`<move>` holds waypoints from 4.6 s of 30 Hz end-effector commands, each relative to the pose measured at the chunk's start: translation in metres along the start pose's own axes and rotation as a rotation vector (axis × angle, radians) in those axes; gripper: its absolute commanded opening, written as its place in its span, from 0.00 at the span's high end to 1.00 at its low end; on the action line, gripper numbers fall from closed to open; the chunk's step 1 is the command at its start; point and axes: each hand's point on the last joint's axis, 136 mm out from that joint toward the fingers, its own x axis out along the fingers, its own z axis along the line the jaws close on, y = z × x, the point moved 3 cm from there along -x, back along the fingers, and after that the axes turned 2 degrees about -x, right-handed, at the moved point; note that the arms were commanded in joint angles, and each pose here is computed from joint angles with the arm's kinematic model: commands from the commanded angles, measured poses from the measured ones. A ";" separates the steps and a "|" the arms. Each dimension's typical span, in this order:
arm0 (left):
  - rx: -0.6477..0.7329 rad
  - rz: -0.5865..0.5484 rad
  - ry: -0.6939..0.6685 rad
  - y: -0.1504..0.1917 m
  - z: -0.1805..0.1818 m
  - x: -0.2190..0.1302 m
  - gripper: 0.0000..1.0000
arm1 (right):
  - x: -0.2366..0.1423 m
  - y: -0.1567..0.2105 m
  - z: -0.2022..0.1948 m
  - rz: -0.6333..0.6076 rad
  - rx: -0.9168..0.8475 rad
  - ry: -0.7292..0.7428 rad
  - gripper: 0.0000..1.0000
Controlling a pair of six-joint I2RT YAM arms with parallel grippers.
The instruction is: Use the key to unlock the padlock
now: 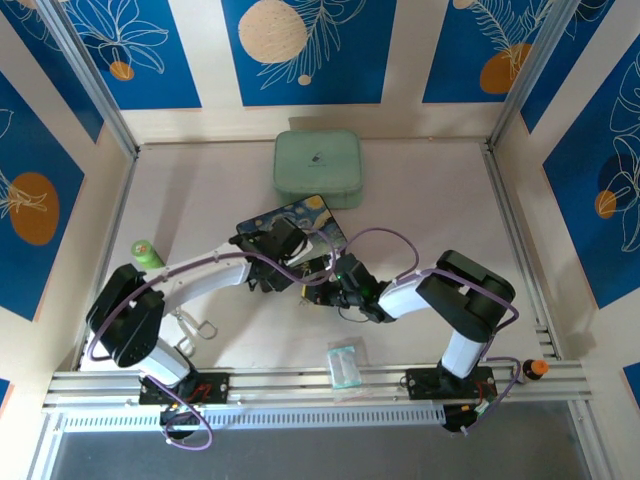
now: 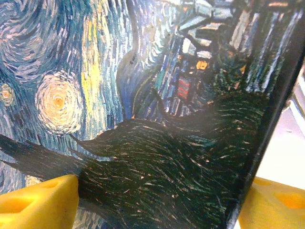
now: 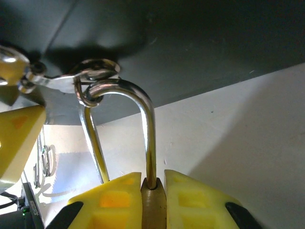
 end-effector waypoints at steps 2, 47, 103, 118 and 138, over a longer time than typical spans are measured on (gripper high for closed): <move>0.057 0.113 0.077 0.023 -0.023 0.016 0.25 | -0.001 0.029 -0.040 0.092 0.095 0.120 0.94; 0.211 0.210 0.134 0.047 -0.051 0.038 0.54 | 0.002 -0.038 -0.014 -0.457 0.376 -0.128 1.00; 0.195 0.206 0.126 0.050 -0.049 0.033 0.54 | -0.004 -0.083 -0.004 -0.465 0.593 -0.319 1.00; 0.197 0.205 0.123 0.051 -0.049 0.033 0.54 | -0.013 -0.097 -0.018 -0.524 0.649 -0.306 1.00; 0.200 0.216 0.107 0.052 -0.048 0.034 0.55 | -0.032 -0.105 -0.040 -0.554 0.709 -0.286 1.00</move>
